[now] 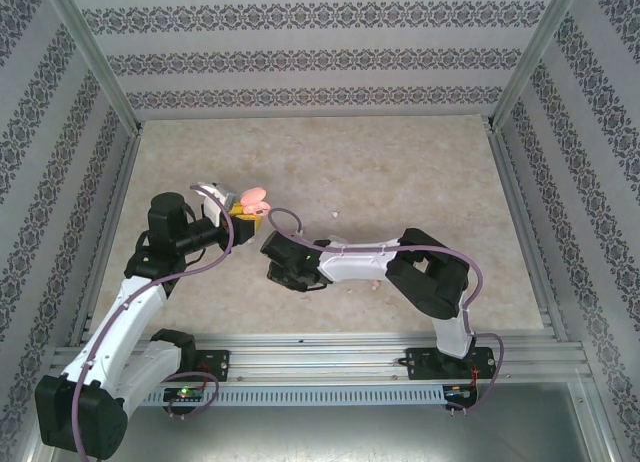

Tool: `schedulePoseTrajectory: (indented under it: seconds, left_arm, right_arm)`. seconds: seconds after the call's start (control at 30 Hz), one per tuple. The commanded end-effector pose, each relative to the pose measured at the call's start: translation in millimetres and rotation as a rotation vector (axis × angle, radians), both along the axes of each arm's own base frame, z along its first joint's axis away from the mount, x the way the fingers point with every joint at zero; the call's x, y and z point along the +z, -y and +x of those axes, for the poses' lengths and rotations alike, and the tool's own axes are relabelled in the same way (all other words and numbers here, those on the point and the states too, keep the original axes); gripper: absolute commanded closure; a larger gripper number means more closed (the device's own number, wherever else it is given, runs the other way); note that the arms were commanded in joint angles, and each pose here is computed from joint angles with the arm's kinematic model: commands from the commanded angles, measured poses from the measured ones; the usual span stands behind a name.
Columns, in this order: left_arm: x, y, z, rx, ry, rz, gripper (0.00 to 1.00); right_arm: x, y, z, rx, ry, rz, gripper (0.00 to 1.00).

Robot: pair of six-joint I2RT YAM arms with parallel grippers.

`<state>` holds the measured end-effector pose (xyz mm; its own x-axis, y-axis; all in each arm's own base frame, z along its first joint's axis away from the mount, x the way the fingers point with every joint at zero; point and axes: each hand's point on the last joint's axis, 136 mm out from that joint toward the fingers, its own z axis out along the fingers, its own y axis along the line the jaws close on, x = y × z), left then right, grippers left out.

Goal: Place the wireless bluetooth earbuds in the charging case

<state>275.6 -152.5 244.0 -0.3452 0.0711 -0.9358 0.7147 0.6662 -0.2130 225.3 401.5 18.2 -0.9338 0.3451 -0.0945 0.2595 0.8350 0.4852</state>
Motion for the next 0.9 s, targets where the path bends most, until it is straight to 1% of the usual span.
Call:
schedulePoseTrajectory:
  seconds: [0.0, 0.2, 0.37, 0.53, 0.67, 0.77, 0.87]
  left_arm:
    - [-1, 4, -7, -0.030, 0.015, 0.015, 0.86]
    - [0, 9, -12, -0.070, 0.027, -0.006, 0.85]
    - [3, 16, -16, -0.117, 0.035, -0.041, 0.85]
    - [13, 28, -25, -0.205, 0.074, -0.095, 0.85]
    - [17, 36, -27, -0.249, 0.099, -0.136, 0.85]
    - [18, 42, -29, -0.279, 0.120, -0.140, 0.85]
    - [22, 51, -33, -0.306, 0.171, -0.139, 0.85]
  right_arm:
    - [-9, 6, 5, 0.035, 0.001, -0.054, 0.77]
    - [0, 12, 13, 0.118, 0.030, -0.072, 0.82]
    - [19, 34, 19, 0.151, 0.073, -0.100, 0.82]
    - [54, 63, 18, 0.175, 0.148, -0.150, 0.82]
    - [84, 90, 10, 0.179, 0.201, -0.172, 0.82]
    - [105, 110, 1, 0.152, 0.234, -0.161, 0.83]
    - [126, 129, -6, 0.094, 0.278, -0.127, 0.84]
